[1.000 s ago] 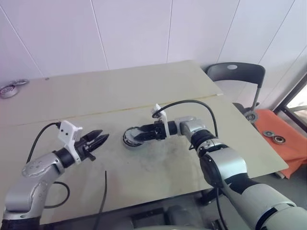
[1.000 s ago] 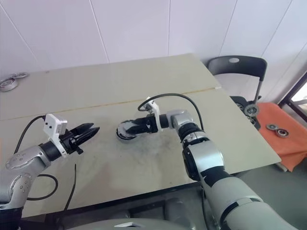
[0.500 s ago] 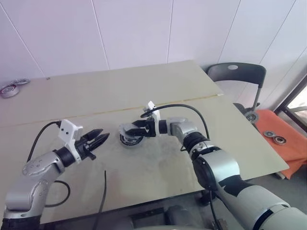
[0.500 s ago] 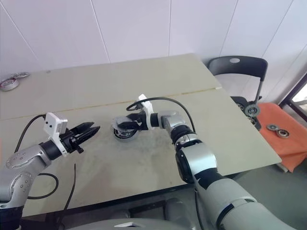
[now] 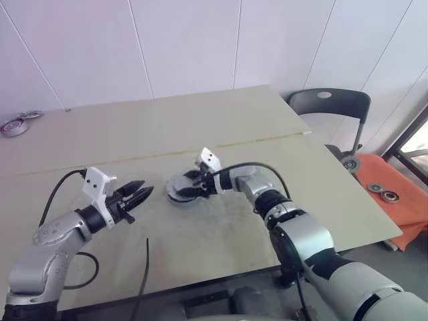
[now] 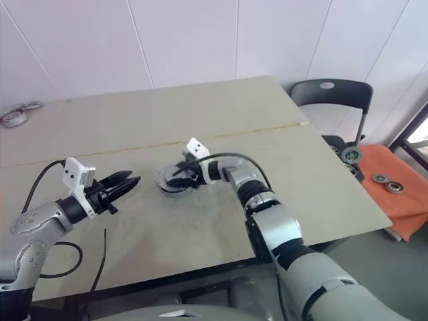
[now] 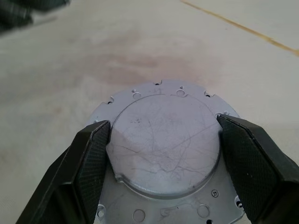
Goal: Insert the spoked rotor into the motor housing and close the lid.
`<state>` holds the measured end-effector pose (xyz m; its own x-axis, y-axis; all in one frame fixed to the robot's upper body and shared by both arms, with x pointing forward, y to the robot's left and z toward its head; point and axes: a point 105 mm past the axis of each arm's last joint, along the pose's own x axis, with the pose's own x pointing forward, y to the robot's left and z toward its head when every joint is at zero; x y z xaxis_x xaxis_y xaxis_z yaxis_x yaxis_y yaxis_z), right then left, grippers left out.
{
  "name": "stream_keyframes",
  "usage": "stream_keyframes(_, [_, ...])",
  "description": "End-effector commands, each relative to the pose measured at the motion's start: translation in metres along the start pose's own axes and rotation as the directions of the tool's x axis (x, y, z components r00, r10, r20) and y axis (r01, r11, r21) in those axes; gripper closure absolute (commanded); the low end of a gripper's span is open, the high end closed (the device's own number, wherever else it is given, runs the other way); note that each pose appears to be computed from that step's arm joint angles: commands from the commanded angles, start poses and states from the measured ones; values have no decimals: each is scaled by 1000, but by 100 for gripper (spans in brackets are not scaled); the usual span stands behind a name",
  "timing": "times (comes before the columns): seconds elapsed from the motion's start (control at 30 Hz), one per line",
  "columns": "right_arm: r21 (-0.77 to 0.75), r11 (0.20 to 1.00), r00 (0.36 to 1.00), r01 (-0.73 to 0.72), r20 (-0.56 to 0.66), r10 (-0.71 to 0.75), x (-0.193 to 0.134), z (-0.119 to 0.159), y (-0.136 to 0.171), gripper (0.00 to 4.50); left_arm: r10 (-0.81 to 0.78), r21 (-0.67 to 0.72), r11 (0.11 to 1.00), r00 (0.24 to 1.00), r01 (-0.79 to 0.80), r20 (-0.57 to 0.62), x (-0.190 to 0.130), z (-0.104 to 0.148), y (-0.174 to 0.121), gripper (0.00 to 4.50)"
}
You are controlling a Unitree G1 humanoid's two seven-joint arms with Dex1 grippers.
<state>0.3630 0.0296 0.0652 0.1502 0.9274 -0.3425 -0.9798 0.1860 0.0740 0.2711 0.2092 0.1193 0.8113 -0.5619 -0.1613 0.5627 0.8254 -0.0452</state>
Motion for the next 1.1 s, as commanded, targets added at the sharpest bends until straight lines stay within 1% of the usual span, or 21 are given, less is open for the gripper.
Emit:
stream_keyframes(0.03, [-32,999,996,-11,-85,8,5,-22,7,123,2,22,1000,1000,-3,29,-1,9,-1,280])
stream_keyframes(0.13, [-24,1000,997,18,-69,-19,8,-19,5,123,4,22,1000,1000,-5,30,-1,9,-1,280])
stream_keyframes(0.3, [-18,1000,999,22,-48,-23,12,-12,6,123,5,19,1000,999,-6,32,-1,9,-2,280])
stream_keyframes(0.5, [-71,997,996,29,-81,-35,9,-20,5,123,4,16,1000,999,-5,34,0,8,-3,280])
stream_keyframes(0.63, [-111,992,990,59,-118,-72,11,-29,4,123,5,18,1000,999,-5,35,1,9,-1,280])
stream_keyframes(0.93, [-118,990,988,79,-124,-94,11,-31,2,123,4,25,1000,999,-5,35,1,11,1,280])
stream_keyframes(1.1, [-129,986,979,111,-158,-130,8,-38,-2,123,5,23,1000,999,-5,36,1,10,0,280])
